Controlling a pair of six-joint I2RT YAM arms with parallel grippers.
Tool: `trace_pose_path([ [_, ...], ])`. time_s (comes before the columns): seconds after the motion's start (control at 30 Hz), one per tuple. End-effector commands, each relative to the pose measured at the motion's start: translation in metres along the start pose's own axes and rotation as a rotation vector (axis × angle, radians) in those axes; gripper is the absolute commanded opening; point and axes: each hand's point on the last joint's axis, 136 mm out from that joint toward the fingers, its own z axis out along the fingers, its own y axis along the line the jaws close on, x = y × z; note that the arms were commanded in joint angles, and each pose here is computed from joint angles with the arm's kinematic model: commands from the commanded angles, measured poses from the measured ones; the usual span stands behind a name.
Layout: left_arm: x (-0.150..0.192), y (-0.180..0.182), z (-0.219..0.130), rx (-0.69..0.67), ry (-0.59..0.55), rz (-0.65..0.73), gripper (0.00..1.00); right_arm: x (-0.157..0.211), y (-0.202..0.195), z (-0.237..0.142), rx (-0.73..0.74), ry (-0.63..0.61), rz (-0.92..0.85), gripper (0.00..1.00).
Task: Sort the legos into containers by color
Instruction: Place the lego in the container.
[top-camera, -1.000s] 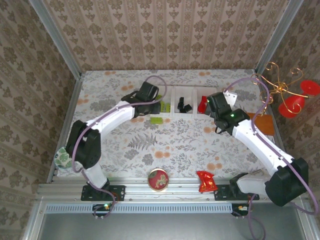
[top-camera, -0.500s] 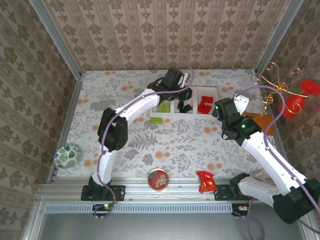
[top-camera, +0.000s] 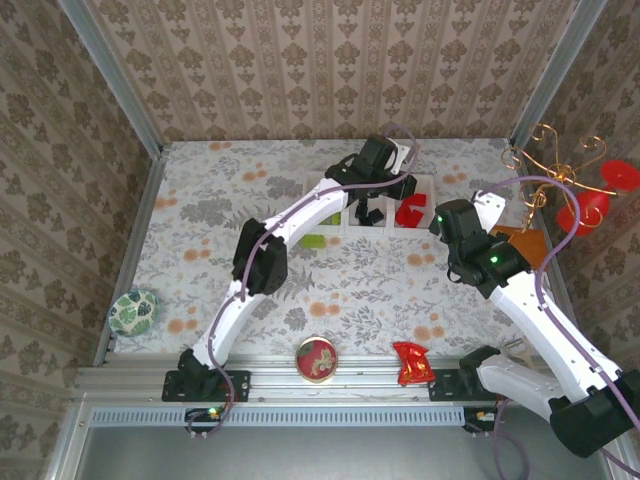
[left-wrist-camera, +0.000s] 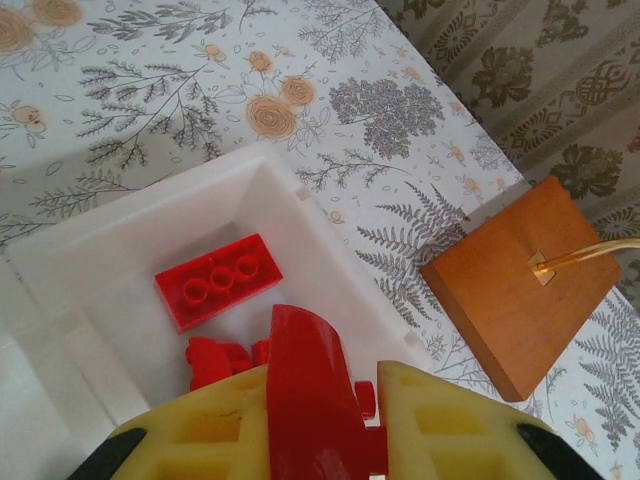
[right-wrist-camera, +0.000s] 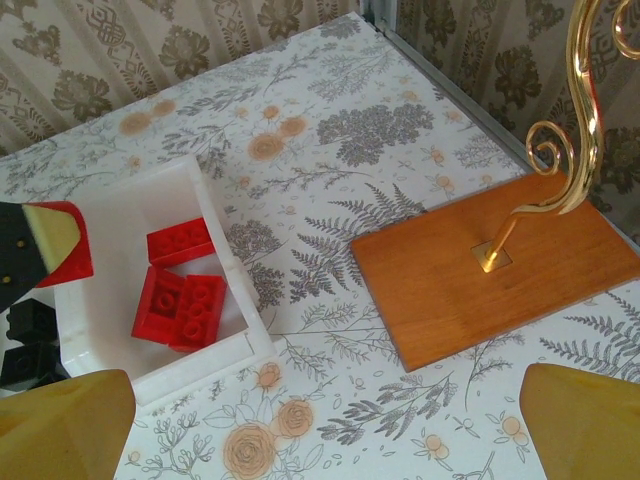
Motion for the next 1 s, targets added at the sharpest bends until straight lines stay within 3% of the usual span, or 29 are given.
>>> trace_pose_path([
  [0.0, 0.0, -0.015, 0.006, 0.058, 0.008, 0.017, 0.23, -0.002, -0.013, -0.002, 0.051, -0.028, 0.016, 1.0],
  [0.67, 0.022, -0.008, 0.03, 0.067, 0.051, -0.025, 0.31, 0.002, -0.014, -0.001, 0.046, -0.024, 0.023, 1.0],
  [0.97, 0.019, -0.008, 0.03, 0.065, 0.042, -0.027, 0.5, 0.002, -0.015, -0.003, 0.043, -0.025, 0.025, 1.0],
])
